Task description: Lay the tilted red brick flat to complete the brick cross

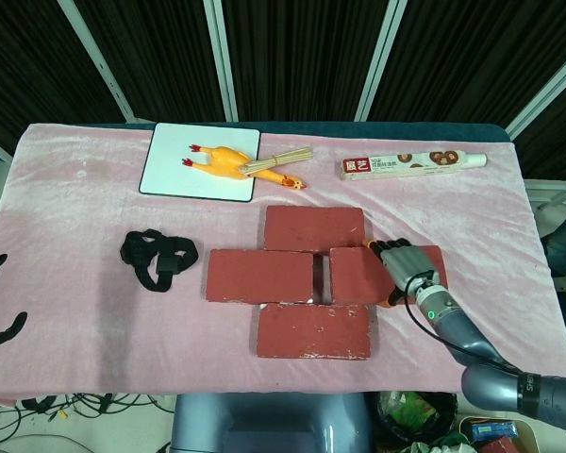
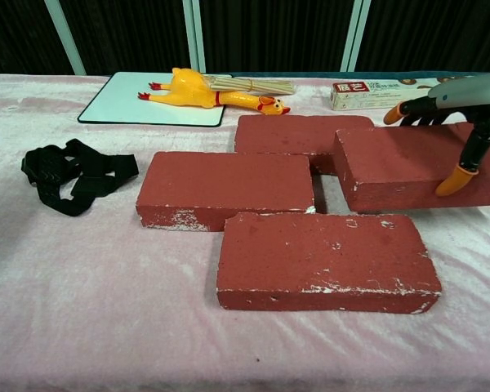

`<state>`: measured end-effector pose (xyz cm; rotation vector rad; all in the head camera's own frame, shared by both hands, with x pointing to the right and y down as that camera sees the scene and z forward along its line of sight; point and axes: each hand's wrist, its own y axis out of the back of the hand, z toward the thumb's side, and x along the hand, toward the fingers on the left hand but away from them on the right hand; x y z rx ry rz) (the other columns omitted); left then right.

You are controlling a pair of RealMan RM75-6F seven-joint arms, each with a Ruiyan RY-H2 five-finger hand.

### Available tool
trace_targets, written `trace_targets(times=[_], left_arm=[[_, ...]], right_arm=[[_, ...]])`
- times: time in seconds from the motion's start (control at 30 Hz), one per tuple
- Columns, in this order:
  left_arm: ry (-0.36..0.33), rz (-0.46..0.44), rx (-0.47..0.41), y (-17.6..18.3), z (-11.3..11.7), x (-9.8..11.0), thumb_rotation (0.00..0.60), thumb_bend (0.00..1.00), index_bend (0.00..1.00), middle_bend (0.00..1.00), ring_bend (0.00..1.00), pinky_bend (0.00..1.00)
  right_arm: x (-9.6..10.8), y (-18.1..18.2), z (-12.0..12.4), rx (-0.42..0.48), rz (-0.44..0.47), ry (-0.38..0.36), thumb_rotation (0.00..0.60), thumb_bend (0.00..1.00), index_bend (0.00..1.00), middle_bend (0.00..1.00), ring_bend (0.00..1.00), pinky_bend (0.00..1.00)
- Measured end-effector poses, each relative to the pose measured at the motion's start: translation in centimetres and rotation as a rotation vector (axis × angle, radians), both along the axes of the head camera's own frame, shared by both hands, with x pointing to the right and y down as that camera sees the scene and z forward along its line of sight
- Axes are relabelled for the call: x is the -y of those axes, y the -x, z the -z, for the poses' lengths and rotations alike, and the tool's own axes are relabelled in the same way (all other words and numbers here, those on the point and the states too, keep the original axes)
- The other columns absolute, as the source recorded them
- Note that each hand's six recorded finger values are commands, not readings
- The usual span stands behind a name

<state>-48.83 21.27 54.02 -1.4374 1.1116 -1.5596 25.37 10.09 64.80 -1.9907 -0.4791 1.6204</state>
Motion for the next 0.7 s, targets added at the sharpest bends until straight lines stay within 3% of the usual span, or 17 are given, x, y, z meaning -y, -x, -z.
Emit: trace_targets(times=[0.7], left_arm=[[0.003, 0.0, 0.0, 0.0, -0.1, 0.0, 0.6, 0.25, 0.09, 0.03, 0.0, 0.0]], right_arm=[[0.6, 2.2, -1.0, -0.018, -0.004, -0.001, 0.6, 0.1, 0.11, 0.24, 0.22, 0.09]])
